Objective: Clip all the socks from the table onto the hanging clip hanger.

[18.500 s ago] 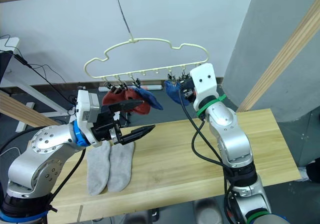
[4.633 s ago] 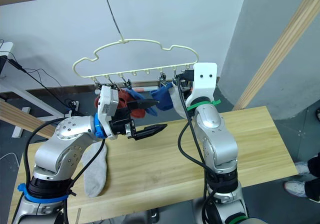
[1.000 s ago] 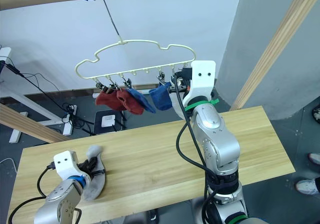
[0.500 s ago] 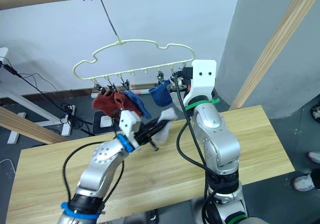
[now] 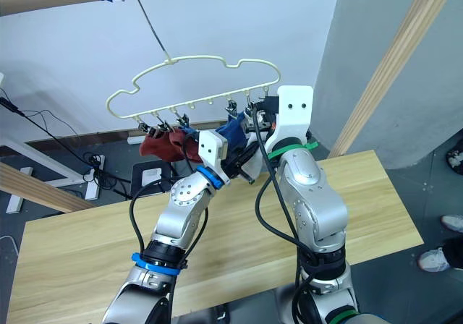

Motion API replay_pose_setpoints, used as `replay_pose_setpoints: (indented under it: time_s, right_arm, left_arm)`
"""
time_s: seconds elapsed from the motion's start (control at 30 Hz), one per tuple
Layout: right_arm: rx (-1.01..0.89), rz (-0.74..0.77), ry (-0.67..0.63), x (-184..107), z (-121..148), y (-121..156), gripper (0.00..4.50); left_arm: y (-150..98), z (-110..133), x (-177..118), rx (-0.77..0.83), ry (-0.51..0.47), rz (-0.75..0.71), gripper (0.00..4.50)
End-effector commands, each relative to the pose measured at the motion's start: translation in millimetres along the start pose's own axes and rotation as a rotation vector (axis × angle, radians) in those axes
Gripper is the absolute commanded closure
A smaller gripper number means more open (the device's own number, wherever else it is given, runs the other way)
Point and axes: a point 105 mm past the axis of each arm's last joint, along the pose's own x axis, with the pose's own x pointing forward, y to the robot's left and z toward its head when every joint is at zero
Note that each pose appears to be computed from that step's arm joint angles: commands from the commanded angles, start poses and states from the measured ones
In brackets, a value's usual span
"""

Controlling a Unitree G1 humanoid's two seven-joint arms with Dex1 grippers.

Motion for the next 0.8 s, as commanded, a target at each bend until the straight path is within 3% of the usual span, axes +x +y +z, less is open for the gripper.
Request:
replay_pose_setpoints:
  time_s: [0.03,0.4,0.8]
  right_arm:
    - [0.015,0.033,-0.093,-5.0,25.1,11.1,4.5]
    - [0.014,0.036,-0.084,-5.9,23.5,11.9,4.5]
    - [0.012,0.036,-0.071,-6.4,20.4,11.4,4.5]
  left_arm:
    - [-1.2,11.5,3.7,0.017,-0.042,-0.004,4.5]
    - [8.9,16.6,11.1,-0.045,-0.034,0.041,4.5]
    - [2.2,27.4,19.5,-0.114,-0.06,0.018,4.5]
